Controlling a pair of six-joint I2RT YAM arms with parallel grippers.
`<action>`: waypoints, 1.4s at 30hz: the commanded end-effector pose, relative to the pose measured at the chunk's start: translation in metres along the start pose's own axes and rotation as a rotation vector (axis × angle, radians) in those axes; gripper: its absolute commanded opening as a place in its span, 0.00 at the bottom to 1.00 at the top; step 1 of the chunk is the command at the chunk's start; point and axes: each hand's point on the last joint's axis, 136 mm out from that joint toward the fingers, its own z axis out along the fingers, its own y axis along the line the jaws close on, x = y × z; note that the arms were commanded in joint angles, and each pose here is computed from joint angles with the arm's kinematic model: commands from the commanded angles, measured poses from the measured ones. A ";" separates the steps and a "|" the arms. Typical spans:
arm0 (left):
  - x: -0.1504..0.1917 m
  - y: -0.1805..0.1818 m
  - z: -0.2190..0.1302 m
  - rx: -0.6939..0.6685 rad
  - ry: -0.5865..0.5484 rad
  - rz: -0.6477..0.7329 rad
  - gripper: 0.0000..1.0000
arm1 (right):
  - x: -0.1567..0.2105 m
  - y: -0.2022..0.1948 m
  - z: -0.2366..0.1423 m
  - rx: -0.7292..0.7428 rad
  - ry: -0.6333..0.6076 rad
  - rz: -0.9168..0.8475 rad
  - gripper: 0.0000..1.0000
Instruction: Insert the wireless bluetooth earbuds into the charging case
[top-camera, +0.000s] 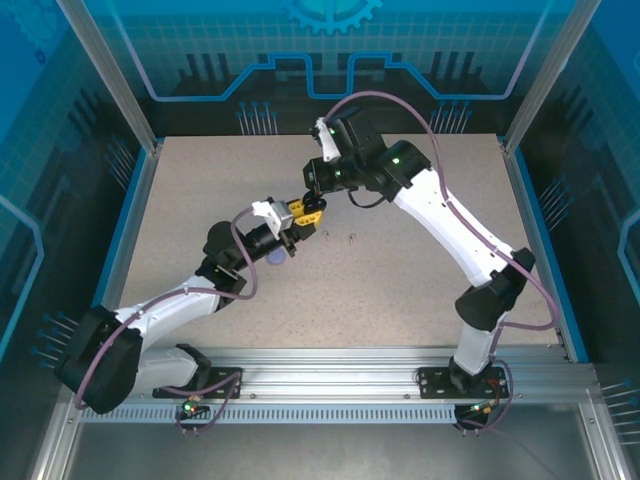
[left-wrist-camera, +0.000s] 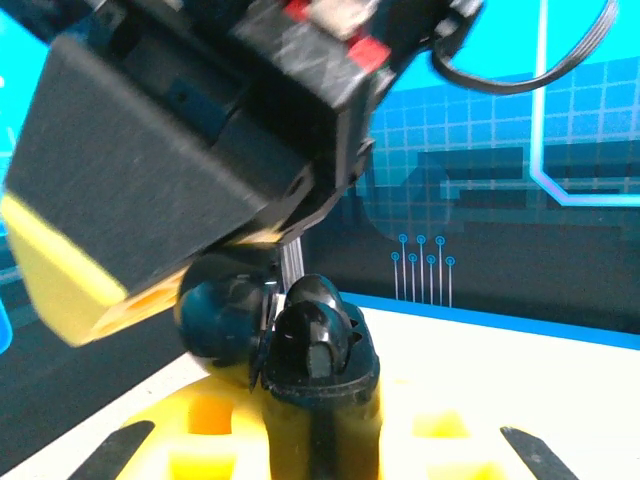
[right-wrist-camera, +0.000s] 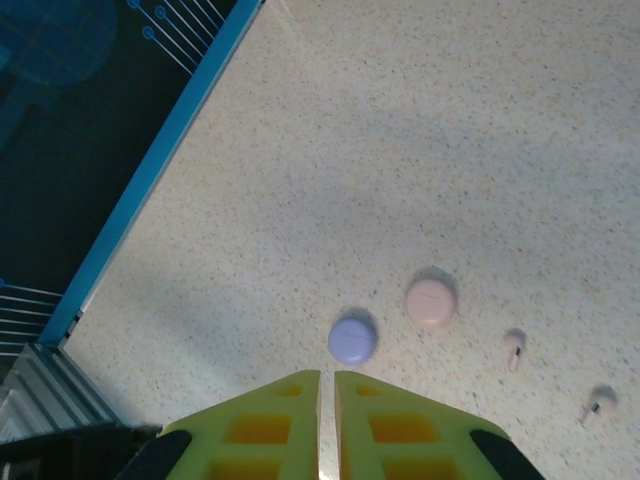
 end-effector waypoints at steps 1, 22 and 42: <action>-0.029 0.015 0.002 -0.067 -0.090 0.047 0.00 | 0.030 0.016 -0.032 -0.034 0.025 -0.001 0.11; 0.044 0.008 -0.023 -0.122 0.135 -0.344 0.00 | 0.066 -0.086 -0.060 0.205 -0.211 0.287 0.39; 0.195 -0.018 -0.051 -0.254 0.628 -0.934 0.00 | 0.125 -0.122 0.001 0.344 -0.064 0.352 0.53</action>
